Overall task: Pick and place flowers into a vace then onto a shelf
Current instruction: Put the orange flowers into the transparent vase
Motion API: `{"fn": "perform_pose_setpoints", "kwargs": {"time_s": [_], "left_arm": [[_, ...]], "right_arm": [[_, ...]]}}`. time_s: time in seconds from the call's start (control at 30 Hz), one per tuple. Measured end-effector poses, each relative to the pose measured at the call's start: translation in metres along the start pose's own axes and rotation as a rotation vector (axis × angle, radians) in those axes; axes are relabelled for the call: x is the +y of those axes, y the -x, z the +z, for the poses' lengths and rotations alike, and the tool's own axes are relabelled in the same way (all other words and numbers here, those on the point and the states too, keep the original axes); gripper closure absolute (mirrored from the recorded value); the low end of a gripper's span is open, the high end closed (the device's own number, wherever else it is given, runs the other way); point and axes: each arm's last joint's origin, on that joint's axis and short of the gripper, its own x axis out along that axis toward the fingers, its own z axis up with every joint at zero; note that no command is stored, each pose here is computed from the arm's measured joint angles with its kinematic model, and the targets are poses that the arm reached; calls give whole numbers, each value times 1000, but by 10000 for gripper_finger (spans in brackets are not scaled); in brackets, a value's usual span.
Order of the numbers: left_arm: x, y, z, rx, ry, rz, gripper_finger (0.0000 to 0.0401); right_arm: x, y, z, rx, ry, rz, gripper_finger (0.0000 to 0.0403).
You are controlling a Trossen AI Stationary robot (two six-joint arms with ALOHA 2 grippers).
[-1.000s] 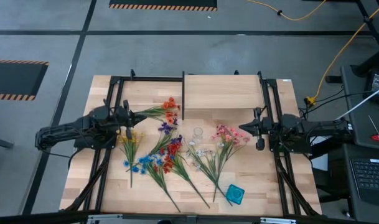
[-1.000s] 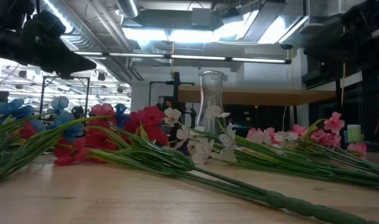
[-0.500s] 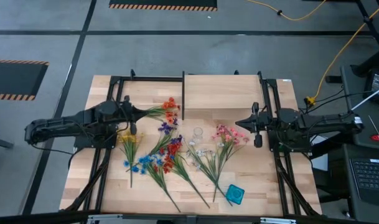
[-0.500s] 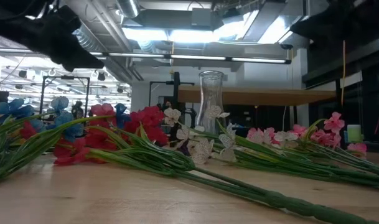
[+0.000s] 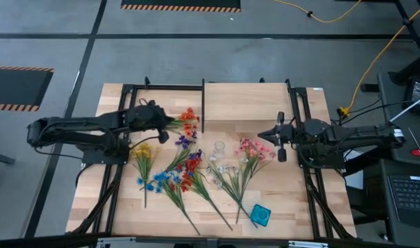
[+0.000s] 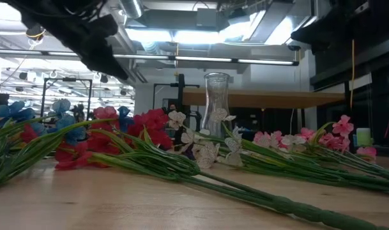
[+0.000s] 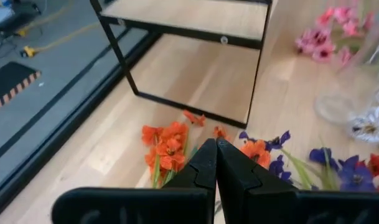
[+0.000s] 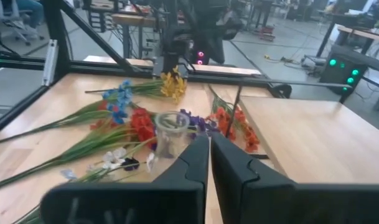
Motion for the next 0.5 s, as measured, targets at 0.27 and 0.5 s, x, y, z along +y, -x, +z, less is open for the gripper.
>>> {"fn": "perform_pose_setpoints", "kwargs": {"time_s": [0.27, 0.5], "left_arm": [[-1, -4, 11, 211, 46, 61, 400], [1, 0, 17, 335, 63, 104, 400]], "right_arm": [[-9, -1, -1, 11, -7, -63, 380], [-15, -3, -3, 23, -14, -107, 380]]}}
